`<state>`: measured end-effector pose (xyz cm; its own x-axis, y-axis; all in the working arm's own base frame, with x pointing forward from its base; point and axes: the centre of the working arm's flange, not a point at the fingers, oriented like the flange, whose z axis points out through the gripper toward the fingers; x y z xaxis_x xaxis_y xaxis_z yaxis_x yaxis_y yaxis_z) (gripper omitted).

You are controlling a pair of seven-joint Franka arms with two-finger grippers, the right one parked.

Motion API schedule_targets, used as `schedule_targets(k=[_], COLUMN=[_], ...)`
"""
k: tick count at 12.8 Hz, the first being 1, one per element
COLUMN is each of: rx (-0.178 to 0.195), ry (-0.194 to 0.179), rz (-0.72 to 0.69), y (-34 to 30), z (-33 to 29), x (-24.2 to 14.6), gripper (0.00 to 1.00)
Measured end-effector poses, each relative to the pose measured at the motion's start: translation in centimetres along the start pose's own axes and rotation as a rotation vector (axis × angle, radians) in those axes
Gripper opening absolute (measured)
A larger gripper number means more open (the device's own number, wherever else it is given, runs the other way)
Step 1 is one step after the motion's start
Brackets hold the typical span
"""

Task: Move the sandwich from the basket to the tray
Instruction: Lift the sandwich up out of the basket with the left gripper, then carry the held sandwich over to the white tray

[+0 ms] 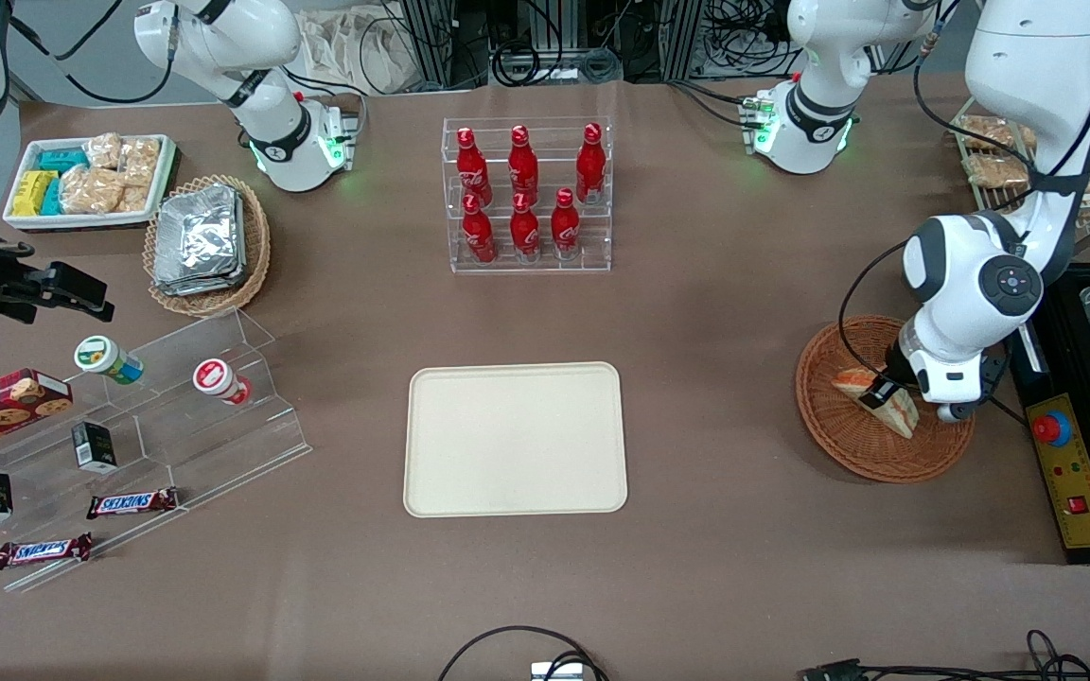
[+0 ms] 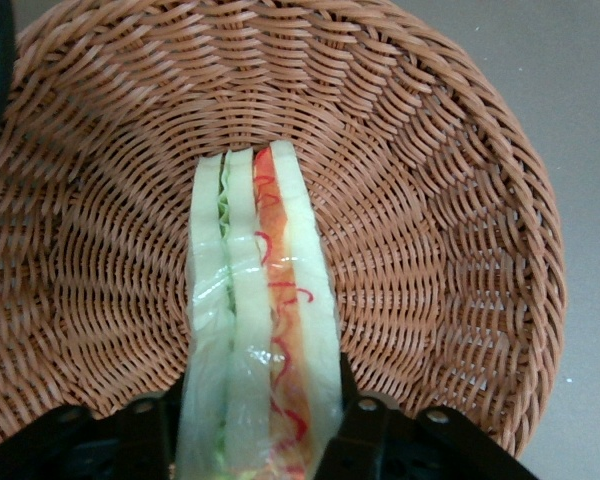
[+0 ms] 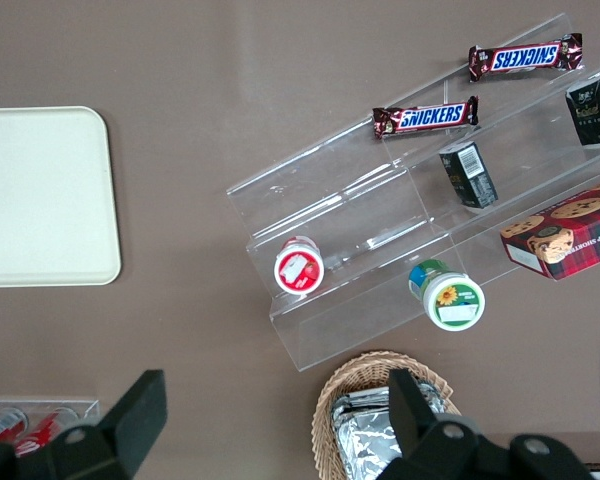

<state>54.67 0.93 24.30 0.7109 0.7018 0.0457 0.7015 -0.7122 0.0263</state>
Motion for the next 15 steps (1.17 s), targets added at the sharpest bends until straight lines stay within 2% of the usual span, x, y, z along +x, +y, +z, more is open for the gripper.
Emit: schedule_targets(k=[1, 2, 3, 6, 9, 11, 15], rx=[0.000, 0.004, 0.019, 0.114, 0.138, 0.125, 0.044], ry=[0.001, 0.002, 0.001, -0.008, 0.007, 0.021, 0.019], rz=[0.002, 0.007, 0.024, 0.138, 0.274, 0.351, 0.474], y=[0.0, 0.0, 0.0, 1.6, 4.5, 7.1, 12.5], z=[0.0, -0.1, -0.5, -4.5, -11.1, -14.0, -16.7], x=[0.0, 0.0, -0.1, -2.3, -5.8, -8.1, -13.4], gripper=[0.39, 0.36, 0.34, 0.35, 0.35, 0.35, 0.35])
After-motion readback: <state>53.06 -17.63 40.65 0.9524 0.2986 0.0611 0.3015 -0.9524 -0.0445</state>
